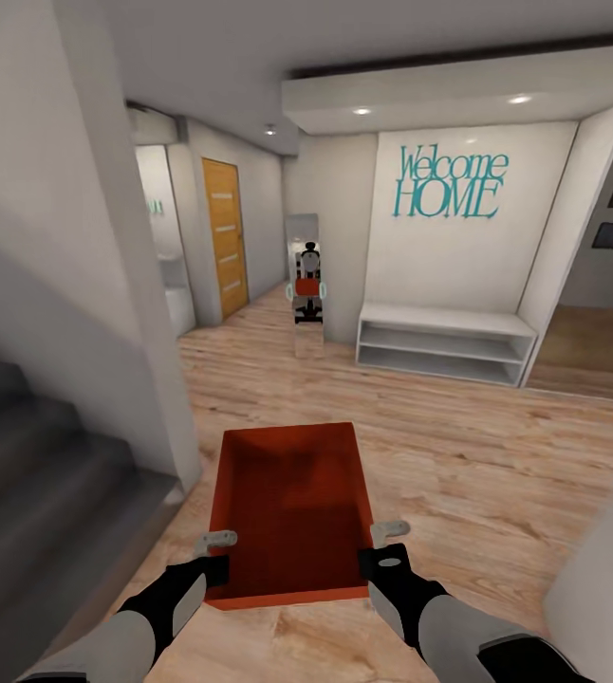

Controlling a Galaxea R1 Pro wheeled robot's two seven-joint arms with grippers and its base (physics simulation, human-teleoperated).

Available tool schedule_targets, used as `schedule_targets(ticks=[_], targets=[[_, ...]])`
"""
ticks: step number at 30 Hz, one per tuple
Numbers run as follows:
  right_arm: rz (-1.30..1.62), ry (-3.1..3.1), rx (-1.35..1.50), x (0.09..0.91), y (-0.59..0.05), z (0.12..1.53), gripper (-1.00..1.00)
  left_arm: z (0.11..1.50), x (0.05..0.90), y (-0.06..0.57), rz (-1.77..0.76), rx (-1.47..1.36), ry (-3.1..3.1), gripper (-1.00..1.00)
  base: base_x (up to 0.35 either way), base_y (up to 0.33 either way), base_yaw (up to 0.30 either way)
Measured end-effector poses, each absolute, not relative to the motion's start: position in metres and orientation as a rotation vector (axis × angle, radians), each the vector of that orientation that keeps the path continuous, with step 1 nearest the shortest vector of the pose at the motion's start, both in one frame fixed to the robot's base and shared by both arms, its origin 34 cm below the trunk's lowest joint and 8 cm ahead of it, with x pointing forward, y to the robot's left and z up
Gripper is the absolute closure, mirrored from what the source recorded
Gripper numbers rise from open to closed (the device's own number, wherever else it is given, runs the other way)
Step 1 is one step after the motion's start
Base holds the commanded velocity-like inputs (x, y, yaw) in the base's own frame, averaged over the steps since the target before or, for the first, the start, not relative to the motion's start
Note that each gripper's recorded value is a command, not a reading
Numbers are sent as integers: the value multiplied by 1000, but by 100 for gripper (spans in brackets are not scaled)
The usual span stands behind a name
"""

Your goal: Move the two storage containers from the living room to the garage. In the garage, place one container on the floor and stack the other container on top of it (either order is fine).

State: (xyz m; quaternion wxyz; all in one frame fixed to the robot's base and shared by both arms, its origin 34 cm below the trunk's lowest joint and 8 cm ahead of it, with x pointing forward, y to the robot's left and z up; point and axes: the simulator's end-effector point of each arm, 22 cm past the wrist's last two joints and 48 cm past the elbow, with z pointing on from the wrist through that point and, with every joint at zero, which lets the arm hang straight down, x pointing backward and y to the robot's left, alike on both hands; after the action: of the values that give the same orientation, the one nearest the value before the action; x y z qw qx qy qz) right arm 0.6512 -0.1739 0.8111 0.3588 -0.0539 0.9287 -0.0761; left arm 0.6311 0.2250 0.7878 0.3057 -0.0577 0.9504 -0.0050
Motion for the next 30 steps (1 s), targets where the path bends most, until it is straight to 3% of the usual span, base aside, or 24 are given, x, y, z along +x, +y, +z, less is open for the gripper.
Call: schedule_targets(ticks=[30], targets=[[-196, 2396, -139, 651, -174, 811, 100, 788, 631, 225, -13, -153, 2516, 100, 321, 0, -1]])
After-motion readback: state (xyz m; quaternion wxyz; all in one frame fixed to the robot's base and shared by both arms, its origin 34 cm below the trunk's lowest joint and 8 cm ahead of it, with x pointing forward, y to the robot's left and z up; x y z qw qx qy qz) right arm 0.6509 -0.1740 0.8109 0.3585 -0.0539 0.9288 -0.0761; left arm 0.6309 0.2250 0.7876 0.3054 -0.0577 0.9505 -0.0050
